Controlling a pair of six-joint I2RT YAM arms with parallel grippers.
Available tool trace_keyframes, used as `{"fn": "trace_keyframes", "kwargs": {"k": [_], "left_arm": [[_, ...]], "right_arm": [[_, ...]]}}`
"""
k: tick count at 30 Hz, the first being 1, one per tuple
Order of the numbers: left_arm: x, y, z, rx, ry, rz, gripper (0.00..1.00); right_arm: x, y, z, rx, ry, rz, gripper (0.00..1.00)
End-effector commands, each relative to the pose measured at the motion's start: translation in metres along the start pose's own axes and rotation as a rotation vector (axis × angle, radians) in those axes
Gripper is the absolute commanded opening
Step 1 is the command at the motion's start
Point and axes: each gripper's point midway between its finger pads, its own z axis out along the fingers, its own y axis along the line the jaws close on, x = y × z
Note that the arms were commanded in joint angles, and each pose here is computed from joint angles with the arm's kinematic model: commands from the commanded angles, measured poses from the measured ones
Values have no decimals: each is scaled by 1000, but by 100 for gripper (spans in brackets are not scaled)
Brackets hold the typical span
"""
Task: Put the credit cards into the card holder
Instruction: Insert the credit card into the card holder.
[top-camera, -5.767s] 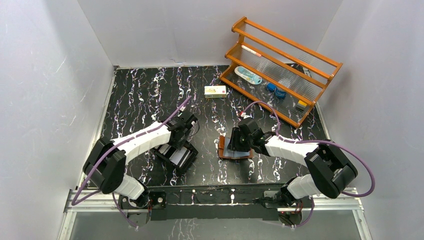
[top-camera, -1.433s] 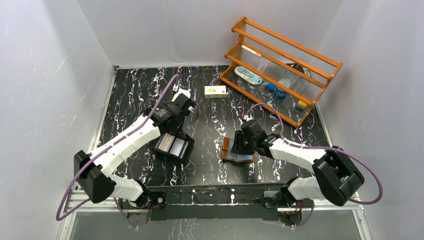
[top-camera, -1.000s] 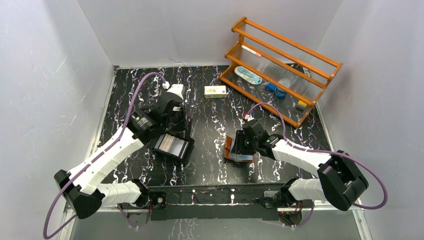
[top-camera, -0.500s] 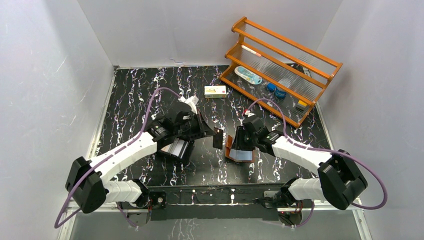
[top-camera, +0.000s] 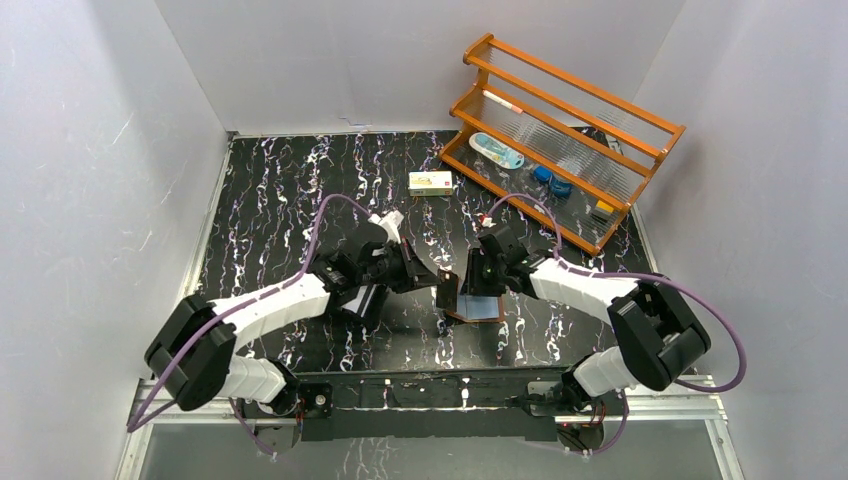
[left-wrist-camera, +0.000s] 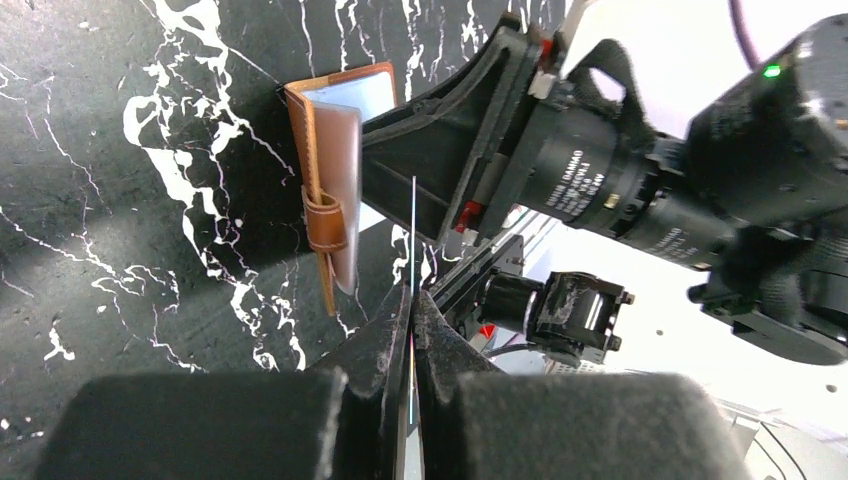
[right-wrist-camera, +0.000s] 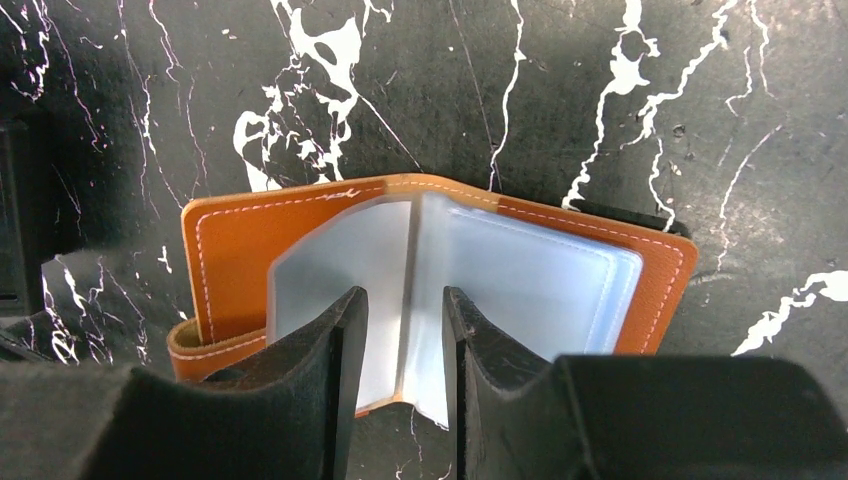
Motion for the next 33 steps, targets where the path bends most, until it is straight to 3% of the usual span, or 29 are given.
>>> {"fn": "trace_keyframes", "kwargs": {"k": [1,17,26,33], "left_arm": [[2,-7,11,69,5,11,0],[-2,59,38,-176,-16,138,0],[-10,64,48,-201,-30,163,0],[-7,55,60,-144,-15,103,0]], "right_arm": [[-22,17,0,-47,-40,-4,41],[-16,12,-12,-34,-50,21,41],[-16,-8,-31,57,-92,-2,37],[3,-34,-26,143,-68,12,33]]}}
